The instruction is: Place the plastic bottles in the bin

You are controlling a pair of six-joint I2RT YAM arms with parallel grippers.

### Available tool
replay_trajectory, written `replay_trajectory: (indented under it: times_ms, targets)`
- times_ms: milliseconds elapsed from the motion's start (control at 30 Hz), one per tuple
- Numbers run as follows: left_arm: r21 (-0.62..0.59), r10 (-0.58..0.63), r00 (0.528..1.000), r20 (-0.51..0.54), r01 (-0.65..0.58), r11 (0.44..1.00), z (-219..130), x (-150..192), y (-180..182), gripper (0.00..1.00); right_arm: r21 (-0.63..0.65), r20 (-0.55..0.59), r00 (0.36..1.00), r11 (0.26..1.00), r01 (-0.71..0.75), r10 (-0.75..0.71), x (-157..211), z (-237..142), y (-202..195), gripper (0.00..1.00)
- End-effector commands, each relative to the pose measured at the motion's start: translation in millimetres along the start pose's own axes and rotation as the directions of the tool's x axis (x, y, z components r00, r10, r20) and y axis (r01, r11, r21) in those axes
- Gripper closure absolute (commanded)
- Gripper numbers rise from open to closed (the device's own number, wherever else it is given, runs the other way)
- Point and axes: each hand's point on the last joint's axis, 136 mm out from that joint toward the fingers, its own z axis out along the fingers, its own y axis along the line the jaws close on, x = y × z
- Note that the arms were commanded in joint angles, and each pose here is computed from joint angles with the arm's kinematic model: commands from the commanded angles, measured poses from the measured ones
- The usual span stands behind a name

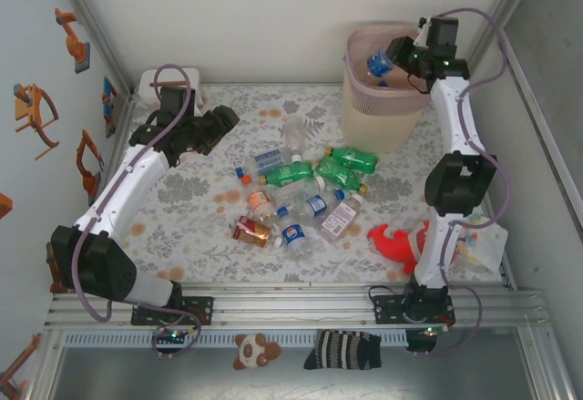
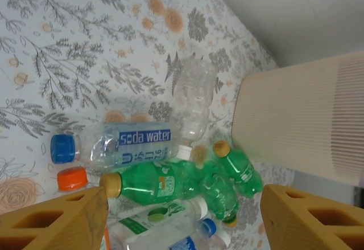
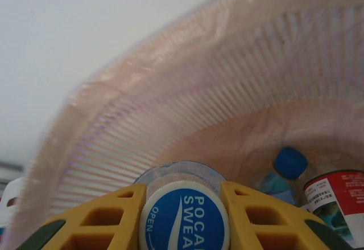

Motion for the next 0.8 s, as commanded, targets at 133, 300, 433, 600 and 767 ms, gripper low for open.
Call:
replay_trajectory:
  times_ms: [133, 300, 433, 600, 767]
  targets:
    - [-0.016, 0.034, 0.991, -0.127, -0.037, 0.999, 20.7, 32.1, 14.0, 0.29, -0.027, -0.108, 0.994, 1.0, -0.01, 0.008, 28.4, 29.5, -8.8, 0.93]
    - [-0.026, 0.044, 0.988, -0.146, -0.048, 0.998, 22.4, 38.9, 17.6, 0.29, 0.005, -0.183, 0.983, 1.0, -0.003, 0.004, 51.2, 47.6, -26.8, 0.82]
    - [-0.027, 0.059, 0.987, -0.15, -0.063, 0.998, 21.1, 40.7, 16.9, 0.29, 0.052, -0.176, 0.984, 0.998, 0.024, -0.014, 48.9, 44.7, -33.6, 0.65]
    - [-0.04, 0.087, 0.984, -0.155, -0.094, 0.995, 19.3, 42.1, 18.6, 0.29, 0.112, -0.112, 0.991, 0.99, 0.085, -0.072, 23.7, 18.7, -27.3, 0.44]
    - [-0.071, 0.123, 0.978, -0.169, -0.137, 0.988, 17.5, 45.1, 23.4, 0.29, 0.151, -0.048, 0.99, 0.979, 0.138, -0.132, -1.0, -13.1, -14.0, 0.37]
